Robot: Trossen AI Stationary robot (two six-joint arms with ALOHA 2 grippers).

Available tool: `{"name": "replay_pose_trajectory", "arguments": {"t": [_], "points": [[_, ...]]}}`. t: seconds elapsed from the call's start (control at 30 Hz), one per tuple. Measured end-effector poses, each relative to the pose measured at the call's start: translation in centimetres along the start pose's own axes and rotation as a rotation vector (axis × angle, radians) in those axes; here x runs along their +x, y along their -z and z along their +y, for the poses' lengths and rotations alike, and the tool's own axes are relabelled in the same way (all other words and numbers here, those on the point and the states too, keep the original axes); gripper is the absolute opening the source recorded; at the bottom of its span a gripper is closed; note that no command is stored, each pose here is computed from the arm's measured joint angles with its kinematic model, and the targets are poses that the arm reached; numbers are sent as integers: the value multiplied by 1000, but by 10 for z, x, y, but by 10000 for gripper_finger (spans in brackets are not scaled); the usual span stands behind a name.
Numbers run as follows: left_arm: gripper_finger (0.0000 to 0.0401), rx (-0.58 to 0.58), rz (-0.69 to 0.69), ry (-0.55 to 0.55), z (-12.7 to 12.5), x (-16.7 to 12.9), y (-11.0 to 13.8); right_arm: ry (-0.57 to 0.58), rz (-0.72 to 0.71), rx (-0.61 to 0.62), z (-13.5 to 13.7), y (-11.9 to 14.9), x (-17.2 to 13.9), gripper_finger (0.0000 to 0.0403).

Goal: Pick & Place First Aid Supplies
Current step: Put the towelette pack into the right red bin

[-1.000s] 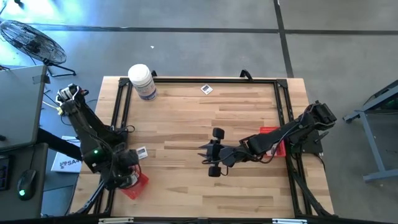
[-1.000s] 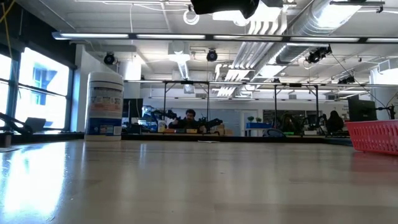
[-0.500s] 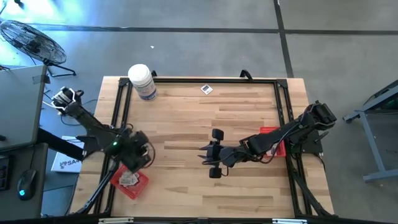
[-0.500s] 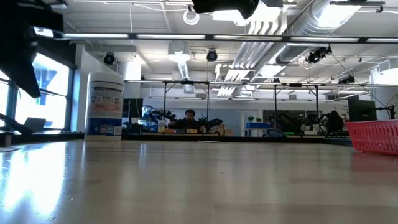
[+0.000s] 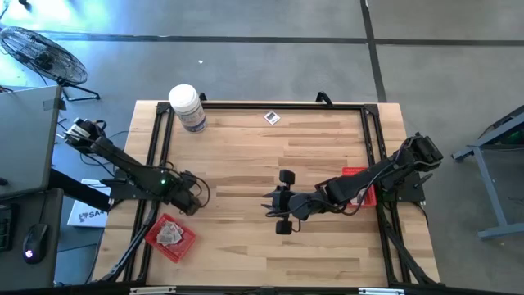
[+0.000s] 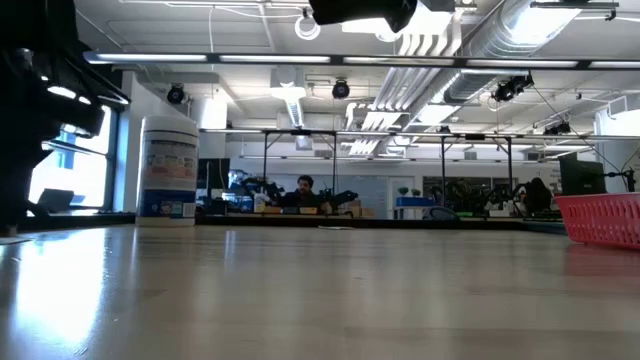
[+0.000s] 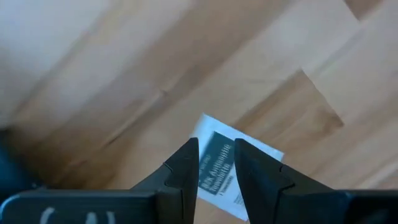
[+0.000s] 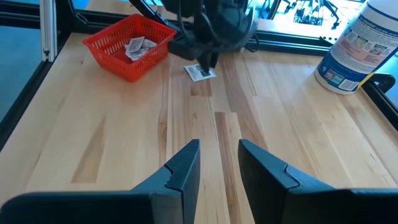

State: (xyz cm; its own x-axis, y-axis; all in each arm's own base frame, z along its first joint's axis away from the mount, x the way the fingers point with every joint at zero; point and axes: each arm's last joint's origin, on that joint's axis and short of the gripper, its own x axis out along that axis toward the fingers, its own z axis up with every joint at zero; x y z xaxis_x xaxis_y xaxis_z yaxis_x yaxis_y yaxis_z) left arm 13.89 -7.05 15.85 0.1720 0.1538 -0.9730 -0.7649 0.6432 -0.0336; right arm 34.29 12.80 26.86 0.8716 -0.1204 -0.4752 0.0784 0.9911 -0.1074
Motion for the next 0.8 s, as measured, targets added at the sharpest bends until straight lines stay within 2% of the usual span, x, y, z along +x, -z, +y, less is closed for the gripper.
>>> {"name": "replay_pose_trajectory", "arguments": {"t": [0.2,0.33,0.63,0.8], "points": [[98,70,11,18,-5,19,4,0,-2,1,0,0,0,103],[98,98,-53,11,-11,26,2,0,-3,2,0,0,0,103],[98,252,-325,240,-41,22,-9,-1,-9,5,0,-1,0,103],[98,341,-441,304,-52,15,-15,-1,-9,4,0,-1,0,103]]}}
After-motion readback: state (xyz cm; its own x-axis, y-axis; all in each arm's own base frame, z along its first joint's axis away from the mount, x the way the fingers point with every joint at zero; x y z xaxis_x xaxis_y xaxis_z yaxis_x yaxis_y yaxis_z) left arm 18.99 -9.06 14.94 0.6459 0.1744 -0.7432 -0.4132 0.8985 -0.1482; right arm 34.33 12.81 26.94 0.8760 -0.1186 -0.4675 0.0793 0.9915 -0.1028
